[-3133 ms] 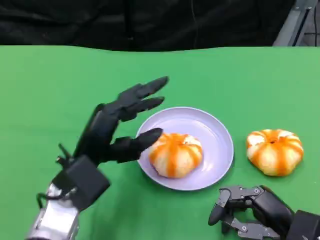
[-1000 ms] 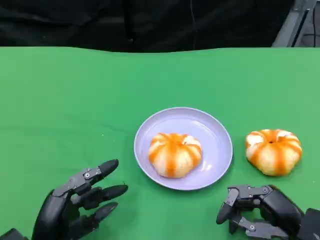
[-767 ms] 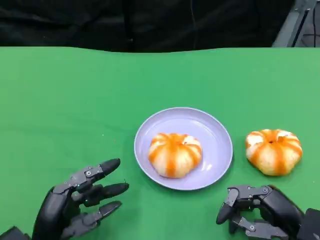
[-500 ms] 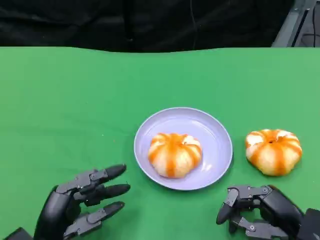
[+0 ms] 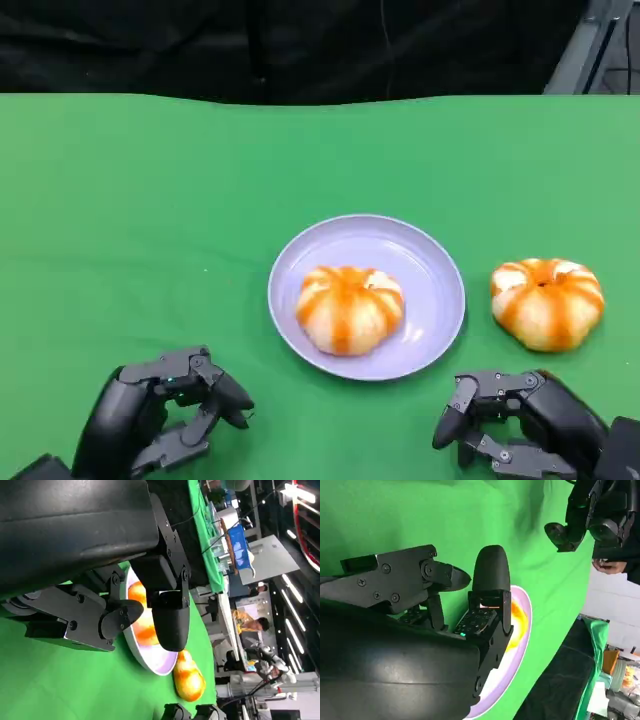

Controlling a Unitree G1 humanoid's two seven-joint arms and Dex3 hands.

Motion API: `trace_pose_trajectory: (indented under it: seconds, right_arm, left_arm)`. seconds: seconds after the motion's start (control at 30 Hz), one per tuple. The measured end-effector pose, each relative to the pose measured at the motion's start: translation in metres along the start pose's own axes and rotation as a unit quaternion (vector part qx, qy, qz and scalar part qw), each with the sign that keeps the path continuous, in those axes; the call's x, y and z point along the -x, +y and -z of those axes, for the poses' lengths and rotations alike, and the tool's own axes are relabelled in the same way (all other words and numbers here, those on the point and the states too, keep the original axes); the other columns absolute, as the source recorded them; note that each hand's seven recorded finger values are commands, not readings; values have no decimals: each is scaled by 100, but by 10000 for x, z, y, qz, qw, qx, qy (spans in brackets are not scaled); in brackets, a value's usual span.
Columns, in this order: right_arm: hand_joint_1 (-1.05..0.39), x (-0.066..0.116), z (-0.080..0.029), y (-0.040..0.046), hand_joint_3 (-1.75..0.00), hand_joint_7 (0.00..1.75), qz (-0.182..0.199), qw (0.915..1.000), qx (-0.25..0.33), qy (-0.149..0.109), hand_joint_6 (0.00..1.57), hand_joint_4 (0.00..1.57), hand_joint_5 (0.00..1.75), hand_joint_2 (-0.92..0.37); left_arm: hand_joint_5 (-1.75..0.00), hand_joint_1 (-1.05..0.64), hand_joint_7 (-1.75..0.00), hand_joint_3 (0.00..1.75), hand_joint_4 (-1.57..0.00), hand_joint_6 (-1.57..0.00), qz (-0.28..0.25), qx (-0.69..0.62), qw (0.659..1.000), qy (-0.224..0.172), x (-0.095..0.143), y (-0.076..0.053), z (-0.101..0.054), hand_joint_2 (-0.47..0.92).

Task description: Grasp the bread from the table and place it into the plate.

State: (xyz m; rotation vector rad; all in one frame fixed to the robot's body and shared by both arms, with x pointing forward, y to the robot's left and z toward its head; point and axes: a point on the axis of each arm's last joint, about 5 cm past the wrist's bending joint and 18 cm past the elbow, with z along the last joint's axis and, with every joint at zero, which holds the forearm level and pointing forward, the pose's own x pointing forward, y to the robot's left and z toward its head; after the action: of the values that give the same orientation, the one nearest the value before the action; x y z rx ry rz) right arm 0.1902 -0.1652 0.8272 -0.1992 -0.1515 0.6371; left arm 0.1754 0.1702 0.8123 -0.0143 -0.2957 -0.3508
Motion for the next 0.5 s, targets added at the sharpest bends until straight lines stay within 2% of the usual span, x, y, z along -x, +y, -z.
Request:
trace_pose_trajectory:
  seconds: [0.13, 0.3, 0.5]
  right_arm:
    - [-1, 0, 0, 0, -47, 104, 0, 10000, 0, -1, 82, 73, 151, -92]
    - [-3, 0, 0, 0, -47, 104, -1, 10000, 0, -2, 82, 73, 151, -92]
    - [-3, -3, -4, -1, -47, 106, 4, 10000, 14, -11, 82, 73, 152, -92]
  left_arm:
    - [-163, -1, -134, 102, -78, -85, 35, 2, 10000, -18, -11, -4, -9, 62]
    - [-165, -3, -136, 111, -77, -84, 106, -9, 9999, -18, -14, -7, -10, 54]
    - [-165, -3, -137, 116, -77, -84, 145, -17, 9999, -15, -14, -7, -11, 52]
